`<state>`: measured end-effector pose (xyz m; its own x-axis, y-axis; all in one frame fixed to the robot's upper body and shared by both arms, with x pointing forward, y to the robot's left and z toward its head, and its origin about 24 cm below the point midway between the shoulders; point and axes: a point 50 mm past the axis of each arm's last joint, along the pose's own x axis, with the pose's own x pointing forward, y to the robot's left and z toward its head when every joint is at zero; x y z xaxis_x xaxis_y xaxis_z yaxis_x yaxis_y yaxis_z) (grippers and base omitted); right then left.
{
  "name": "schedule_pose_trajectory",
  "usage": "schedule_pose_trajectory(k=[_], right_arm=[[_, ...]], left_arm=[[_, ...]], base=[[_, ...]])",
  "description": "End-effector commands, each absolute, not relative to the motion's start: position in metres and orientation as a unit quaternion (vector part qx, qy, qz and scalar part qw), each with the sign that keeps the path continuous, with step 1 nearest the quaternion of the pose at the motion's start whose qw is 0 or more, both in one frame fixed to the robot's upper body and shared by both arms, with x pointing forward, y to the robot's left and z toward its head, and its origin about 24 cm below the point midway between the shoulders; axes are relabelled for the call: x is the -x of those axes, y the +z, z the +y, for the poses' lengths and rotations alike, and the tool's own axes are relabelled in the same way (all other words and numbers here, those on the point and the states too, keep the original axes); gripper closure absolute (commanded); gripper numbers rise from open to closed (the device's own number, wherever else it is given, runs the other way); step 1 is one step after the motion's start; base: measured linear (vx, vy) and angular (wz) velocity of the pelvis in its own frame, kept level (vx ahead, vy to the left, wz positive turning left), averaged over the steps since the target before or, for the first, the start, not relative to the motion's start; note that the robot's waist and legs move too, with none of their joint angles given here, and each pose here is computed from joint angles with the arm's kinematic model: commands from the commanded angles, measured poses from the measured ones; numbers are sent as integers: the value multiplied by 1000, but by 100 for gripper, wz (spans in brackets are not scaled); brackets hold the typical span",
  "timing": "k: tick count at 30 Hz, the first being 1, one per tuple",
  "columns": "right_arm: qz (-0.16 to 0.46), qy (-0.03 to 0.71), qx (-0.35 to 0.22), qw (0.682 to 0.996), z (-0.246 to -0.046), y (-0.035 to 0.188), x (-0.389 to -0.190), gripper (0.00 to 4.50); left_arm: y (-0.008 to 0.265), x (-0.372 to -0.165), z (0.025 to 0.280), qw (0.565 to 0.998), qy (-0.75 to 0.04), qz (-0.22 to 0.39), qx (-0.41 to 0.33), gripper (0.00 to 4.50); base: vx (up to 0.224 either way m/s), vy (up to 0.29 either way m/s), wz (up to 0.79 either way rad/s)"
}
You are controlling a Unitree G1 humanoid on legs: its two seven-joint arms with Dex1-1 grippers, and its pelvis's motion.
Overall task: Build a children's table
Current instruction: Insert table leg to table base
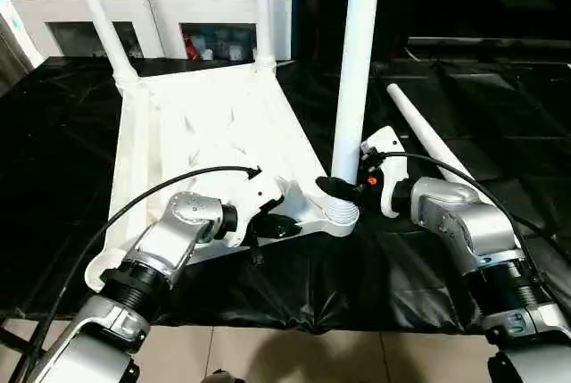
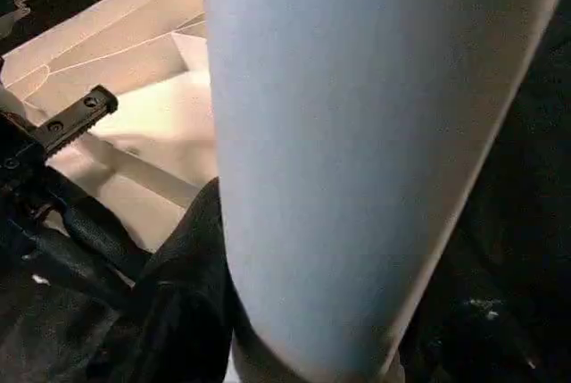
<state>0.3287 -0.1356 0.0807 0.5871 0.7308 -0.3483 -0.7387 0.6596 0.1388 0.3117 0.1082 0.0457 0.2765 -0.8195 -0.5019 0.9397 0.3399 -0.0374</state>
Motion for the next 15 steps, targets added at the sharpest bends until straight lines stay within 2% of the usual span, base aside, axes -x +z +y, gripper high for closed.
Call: schedule_pose_trajectory(k=[1,9,15], right_arm=[[217,403,19,889,-141,70,-327,259],[166,393,8,904,-145,76,-332,259],[144,371,-25,917,-151,66,-333,259]], left_arm=[[58,-318,105,805,-542,208,-124,450],[65,-321,95,813,-537,196,-114,450],[67,-325,95,820,-526,190,-123,450]], base=[[0,0,0],[0,0,0],[0,0,0]])
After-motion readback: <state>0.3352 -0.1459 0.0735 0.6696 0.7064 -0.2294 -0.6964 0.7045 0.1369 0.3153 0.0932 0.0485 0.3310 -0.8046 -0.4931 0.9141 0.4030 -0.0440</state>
